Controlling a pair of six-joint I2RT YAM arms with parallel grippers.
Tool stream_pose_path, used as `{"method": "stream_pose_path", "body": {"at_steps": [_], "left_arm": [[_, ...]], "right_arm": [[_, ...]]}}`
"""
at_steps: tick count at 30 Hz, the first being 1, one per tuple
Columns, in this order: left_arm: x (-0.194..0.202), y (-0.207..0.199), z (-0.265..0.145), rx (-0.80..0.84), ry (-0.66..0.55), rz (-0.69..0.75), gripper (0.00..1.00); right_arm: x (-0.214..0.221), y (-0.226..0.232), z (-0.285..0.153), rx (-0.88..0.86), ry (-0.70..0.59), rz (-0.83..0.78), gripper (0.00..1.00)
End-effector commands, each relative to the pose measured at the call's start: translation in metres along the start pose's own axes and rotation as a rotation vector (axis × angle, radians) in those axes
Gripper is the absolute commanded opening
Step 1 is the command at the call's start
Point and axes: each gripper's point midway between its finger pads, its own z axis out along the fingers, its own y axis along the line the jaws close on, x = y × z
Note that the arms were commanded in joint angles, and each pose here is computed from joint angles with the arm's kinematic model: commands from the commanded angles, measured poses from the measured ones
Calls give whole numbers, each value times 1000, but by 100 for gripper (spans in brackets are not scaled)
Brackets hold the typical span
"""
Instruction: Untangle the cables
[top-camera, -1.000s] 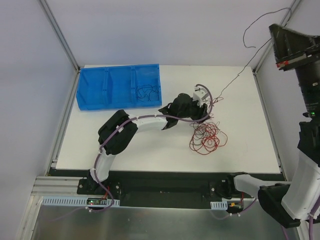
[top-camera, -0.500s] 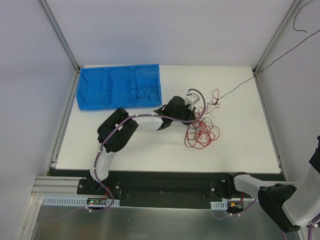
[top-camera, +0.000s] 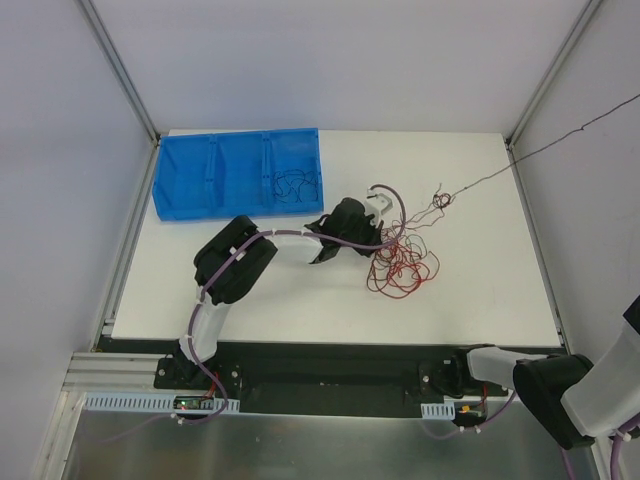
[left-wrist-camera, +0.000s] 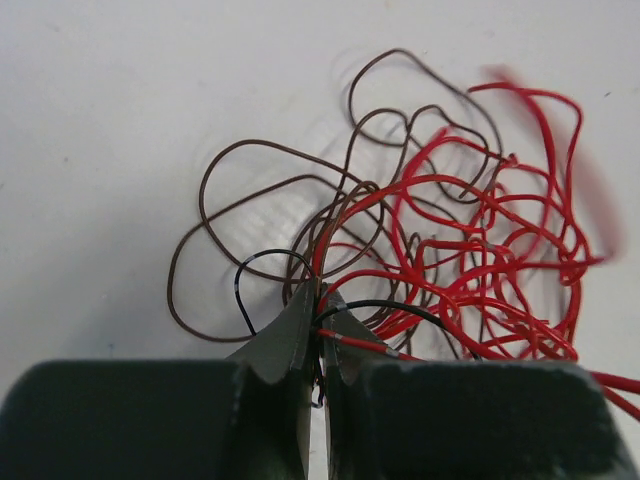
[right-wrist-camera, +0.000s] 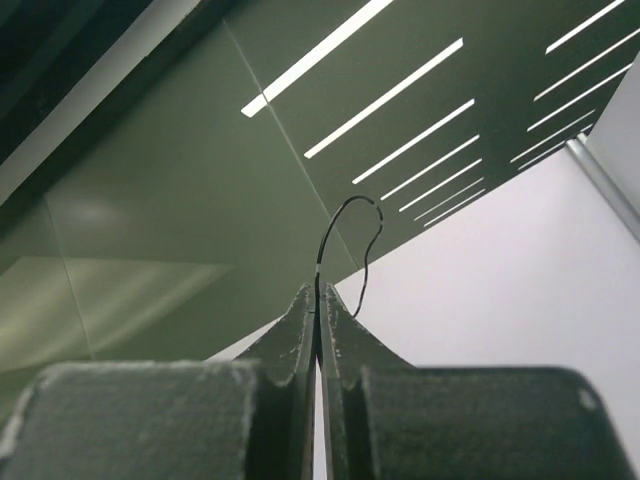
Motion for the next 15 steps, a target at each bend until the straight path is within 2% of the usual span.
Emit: {"method": "stream_pose_path", "body": {"at_steps": [1, 5, 8, 15], "left_arm": [[24, 23, -9, -68, 62, 12, 0], [30, 25, -14, -80, 78, 18, 0], [29, 18, -23, -52, 86, 25, 0], [6, -11, -74, 7, 47, 18, 0]], "right_arm": [[-52, 9, -6, -18, -186, -13, 0], [-39, -9, 0, 45, -154, -173, 1], [-21, -17, -6, 47, -97, -217, 0], [81, -74, -24, 116, 183, -406, 0]]}}
